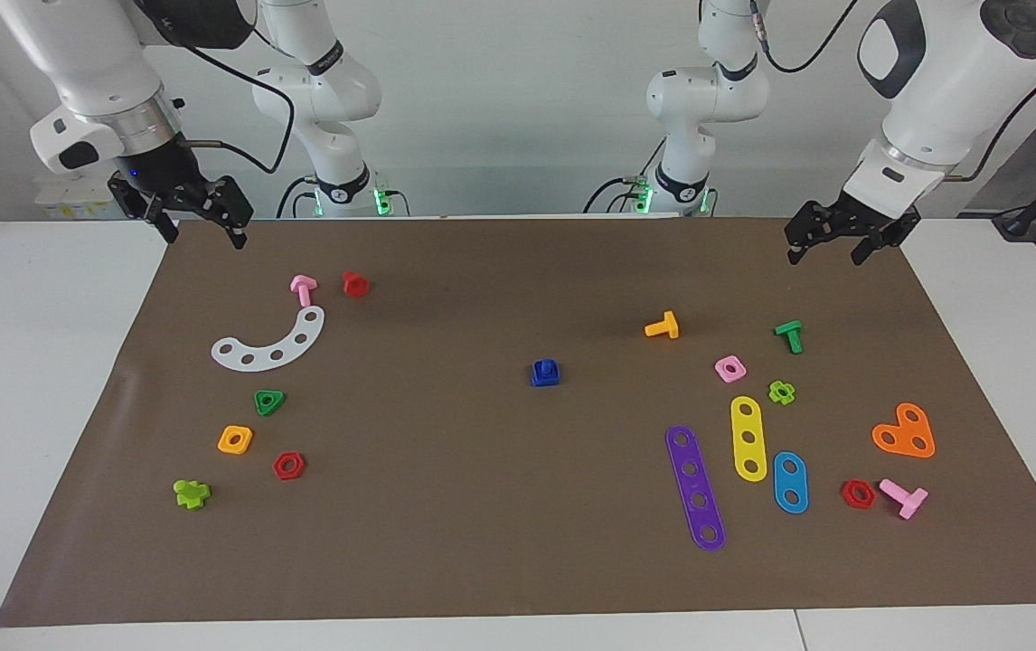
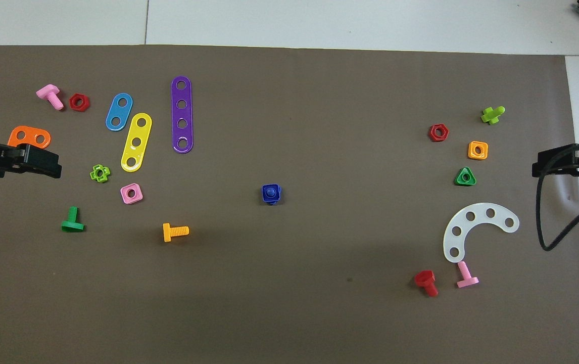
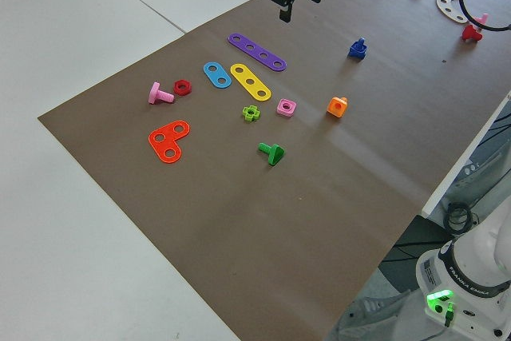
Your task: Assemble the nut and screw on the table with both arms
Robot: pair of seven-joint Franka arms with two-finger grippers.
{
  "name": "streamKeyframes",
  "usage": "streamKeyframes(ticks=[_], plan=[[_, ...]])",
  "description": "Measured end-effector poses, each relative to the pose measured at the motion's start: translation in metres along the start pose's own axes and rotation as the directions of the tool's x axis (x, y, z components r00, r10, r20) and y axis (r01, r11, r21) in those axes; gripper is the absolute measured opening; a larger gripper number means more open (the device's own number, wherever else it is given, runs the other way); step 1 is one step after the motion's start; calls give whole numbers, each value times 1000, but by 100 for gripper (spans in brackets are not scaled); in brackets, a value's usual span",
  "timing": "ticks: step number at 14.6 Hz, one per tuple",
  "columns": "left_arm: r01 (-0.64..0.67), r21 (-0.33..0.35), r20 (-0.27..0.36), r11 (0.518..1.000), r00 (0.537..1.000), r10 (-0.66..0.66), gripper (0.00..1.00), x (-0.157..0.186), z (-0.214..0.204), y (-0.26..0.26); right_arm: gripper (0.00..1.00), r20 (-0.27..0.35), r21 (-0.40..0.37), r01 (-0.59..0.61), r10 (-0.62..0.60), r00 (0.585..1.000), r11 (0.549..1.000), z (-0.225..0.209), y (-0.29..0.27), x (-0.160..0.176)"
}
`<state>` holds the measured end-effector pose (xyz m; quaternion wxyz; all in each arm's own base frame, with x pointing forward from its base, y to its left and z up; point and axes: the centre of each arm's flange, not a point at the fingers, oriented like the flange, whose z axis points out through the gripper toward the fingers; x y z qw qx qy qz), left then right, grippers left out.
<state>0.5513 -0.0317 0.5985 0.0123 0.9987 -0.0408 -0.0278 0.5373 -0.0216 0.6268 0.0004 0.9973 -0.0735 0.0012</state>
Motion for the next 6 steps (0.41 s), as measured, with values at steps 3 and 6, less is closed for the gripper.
streamKeyframes(ticks=[3,6], plan=[[-4,16,-19,1000,1000,4,100,2,-2,0,100,1,0,-1,1,1000,1000,1,0,0],[-9,44,-43,999,999,11,100,5,-4,0,100,2,0,-1,1,1000,1000,1,0,0]])
